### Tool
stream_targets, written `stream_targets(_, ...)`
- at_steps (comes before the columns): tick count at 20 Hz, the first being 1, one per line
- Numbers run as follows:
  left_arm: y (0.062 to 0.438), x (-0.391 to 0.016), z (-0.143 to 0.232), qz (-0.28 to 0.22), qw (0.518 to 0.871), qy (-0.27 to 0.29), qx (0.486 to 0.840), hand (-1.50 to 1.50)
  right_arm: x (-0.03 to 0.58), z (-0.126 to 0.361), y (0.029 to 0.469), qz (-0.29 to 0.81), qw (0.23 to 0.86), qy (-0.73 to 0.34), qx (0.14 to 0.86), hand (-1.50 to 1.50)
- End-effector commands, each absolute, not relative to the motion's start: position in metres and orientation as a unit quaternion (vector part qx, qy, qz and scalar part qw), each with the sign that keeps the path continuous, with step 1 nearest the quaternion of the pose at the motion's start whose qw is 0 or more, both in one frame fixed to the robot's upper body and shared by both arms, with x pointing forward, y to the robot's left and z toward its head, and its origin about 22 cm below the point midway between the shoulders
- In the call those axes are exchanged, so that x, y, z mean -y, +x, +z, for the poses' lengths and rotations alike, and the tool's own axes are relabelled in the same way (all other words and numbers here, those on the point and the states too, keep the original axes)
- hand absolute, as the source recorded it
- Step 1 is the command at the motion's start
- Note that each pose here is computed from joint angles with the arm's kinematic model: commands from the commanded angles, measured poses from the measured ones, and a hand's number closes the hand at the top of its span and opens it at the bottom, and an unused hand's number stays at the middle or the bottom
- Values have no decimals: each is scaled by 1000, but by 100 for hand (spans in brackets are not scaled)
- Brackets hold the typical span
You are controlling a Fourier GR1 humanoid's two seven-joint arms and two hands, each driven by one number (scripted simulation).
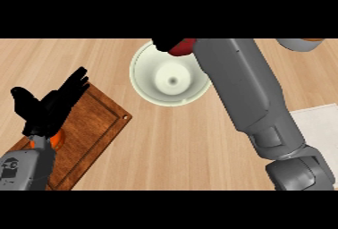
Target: Pick the tomato from the placemat and place it in the bowl
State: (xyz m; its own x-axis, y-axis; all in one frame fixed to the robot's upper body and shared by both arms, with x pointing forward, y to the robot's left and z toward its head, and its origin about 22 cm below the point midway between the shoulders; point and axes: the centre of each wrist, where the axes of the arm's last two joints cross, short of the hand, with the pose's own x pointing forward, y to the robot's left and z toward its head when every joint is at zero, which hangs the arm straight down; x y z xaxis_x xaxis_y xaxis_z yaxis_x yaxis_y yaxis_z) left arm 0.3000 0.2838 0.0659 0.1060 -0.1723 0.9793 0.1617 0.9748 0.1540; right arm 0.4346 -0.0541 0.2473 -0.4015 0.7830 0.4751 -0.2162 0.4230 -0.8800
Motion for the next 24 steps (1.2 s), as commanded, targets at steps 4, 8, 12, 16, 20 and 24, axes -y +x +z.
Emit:
stream_targets(4, 297, -281, 77, -128, 737, -2, 664, 0, 43, 214, 454, 508, 525, -168, 662, 150)
stream_targets(8, 309, -270, 75, -134, 738, -22, 661, 0, 42, 182, 456, 509, 543, -173, 645, 150)
stream_targets(12, 310, -259, 74, -146, 728, -13, 670, 0, 54, 174, 461, 414, 645, -87, 636, -150)
stream_targets(16, 320, -247, 85, -144, 725, -24, 673, 0, 55, 167, 462, 372, 658, -53, 652, -150)
stream_targets(20, 318, -252, 80, -152, 733, -28, 662, 0, 57, 159, 462, 338, 637, -63, 690, -150)
stream_targets(24, 319, -257, 86, -158, 723, -26, 672, 0, 53, 170, 462, 314, 606, -90, 726, -150)
